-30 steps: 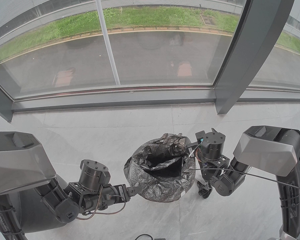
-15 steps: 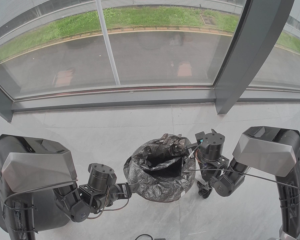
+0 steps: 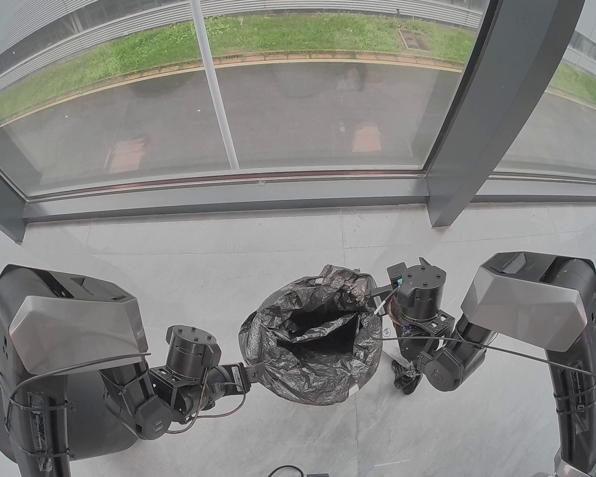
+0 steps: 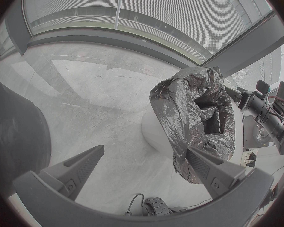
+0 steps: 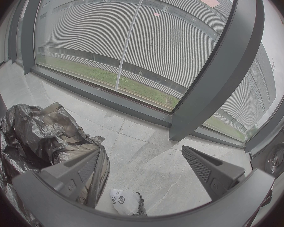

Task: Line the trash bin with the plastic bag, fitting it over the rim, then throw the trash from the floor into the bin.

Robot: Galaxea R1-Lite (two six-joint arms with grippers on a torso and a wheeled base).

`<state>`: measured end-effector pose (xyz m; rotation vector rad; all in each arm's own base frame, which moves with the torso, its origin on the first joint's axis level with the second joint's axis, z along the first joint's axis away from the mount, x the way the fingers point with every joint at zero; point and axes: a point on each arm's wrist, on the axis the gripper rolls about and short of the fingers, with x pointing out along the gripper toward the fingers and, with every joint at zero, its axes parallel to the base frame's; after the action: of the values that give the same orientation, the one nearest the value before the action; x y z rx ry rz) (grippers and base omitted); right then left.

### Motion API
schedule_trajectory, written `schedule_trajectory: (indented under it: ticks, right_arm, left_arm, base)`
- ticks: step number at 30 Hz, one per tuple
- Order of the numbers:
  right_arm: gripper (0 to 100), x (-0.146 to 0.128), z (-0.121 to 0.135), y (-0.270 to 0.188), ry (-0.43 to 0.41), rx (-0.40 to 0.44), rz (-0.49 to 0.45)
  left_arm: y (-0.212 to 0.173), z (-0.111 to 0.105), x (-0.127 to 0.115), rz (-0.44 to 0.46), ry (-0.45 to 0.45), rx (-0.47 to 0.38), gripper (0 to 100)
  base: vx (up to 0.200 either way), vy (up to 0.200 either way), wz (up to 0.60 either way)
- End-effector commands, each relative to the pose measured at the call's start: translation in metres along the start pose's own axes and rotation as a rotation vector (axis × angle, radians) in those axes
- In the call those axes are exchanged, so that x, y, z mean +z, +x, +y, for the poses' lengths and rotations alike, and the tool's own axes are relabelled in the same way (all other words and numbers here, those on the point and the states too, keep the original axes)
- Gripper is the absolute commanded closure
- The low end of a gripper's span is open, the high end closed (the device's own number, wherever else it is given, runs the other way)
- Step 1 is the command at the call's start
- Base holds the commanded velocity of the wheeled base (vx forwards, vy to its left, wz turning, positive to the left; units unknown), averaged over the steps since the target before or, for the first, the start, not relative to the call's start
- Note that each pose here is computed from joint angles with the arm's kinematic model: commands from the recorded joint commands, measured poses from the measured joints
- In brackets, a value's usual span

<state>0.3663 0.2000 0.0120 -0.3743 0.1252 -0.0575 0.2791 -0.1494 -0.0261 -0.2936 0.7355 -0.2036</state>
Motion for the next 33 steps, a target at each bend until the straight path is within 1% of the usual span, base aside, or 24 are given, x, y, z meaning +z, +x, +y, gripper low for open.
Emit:
schedule_trajectory:
  ticks: [1,8,17,22,33]
  right_arm:
    - [0,-0.001,0.0,0.0,-0.001,-0.001,0.001]
    - [0,-0.001,0.0,0.0,0.001,-0.001,0.001]
    - [0,-0.001,0.0,0.001,-0.002,-0.001,0.002]
    - [0,-0.003,0.001,0.001,-0.003,0.0,0.005]
    - [0,-0.003,0.001,0.001,-0.004,0.0,0.006]
  left_arm:
    - [-0.005,0.001,0.0,-0.019,-0.002,0.011,0]
    - [-0.013,-0.001,0.003,-0.037,-0.01,0.0,0]
    - [-0.016,0.001,0.001,-0.027,-0.01,0.007,0]
    - [-0.005,0.005,-0.007,0.002,-0.005,0.024,0]
    - [0.012,0.009,-0.008,0.006,-0.007,0.034,0]
  base:
    - [0.0,0.0,0.0]
    - [0.0,0.0,0.0]
    - [0.0,0.0,0.0]
    - [0.0,0.0,0.0]
    - [0.0,0.0,0.0]
